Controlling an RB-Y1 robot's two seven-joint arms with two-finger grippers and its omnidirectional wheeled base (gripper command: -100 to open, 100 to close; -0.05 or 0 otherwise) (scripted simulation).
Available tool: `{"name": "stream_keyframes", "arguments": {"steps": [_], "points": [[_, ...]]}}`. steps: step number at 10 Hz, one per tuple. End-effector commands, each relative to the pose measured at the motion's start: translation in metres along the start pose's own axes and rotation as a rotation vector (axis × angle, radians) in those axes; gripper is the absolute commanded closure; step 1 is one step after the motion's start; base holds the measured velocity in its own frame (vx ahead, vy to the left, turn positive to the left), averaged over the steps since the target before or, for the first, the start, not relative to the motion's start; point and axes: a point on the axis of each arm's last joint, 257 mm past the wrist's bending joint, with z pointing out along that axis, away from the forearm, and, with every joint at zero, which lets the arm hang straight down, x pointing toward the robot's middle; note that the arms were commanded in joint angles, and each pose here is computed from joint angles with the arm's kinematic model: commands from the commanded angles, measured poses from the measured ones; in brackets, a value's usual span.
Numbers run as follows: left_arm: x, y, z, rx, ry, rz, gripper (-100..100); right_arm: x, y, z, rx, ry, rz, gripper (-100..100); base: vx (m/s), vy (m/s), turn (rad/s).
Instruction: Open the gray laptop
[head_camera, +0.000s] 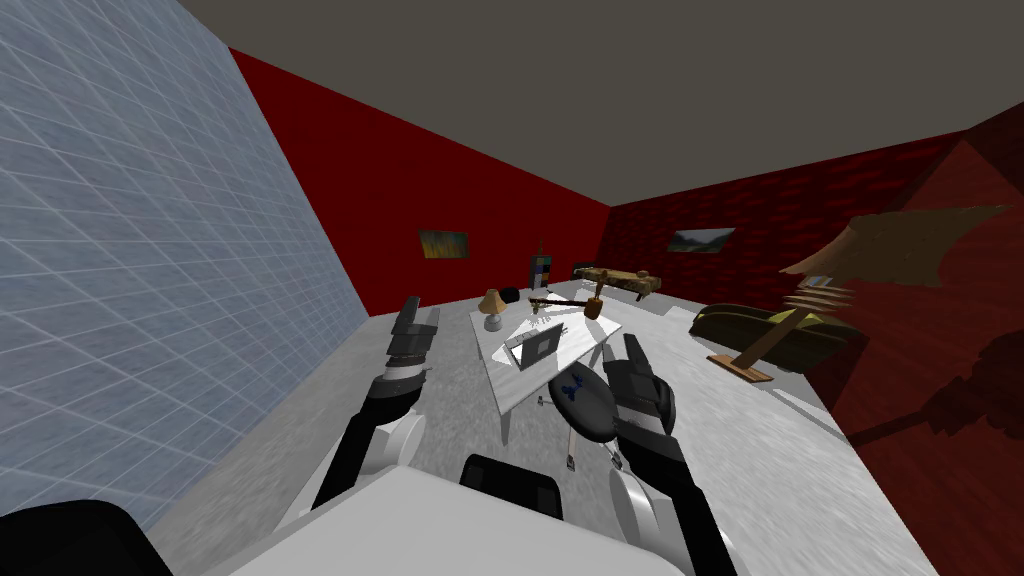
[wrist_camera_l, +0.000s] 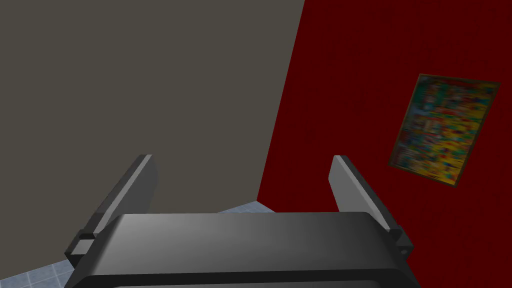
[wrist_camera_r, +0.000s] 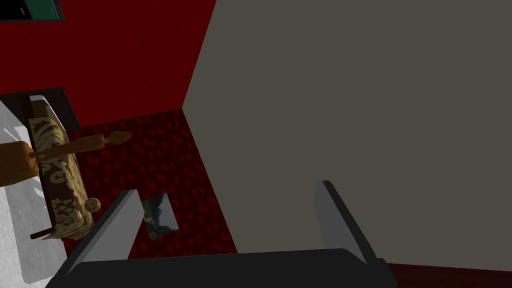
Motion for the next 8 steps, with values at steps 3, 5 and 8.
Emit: {"name": "stream_keyframes", "arguments": {"steps": [3,5,8], "points": [[0.0000,-0.0001,0.0000,0.000,0.000,0.000,0,0.0000,0.0001,0.0000,0.000,0.000,0.000,0,0.000,0.000,0.000],[0.0000,-0.0001,0.0000,0.000,0.000,0.000,0,0.0000,0.0001,0.0000,0.000,0.000,0.000,0,0.000,0.000,0.000],[0.0000,-0.0002,0.0000,0.000,0.000,0.000,0,0.0000,0.0002,0.0000,0.000,0.000,0.000,0,0.000,0.000,0.000]]}}
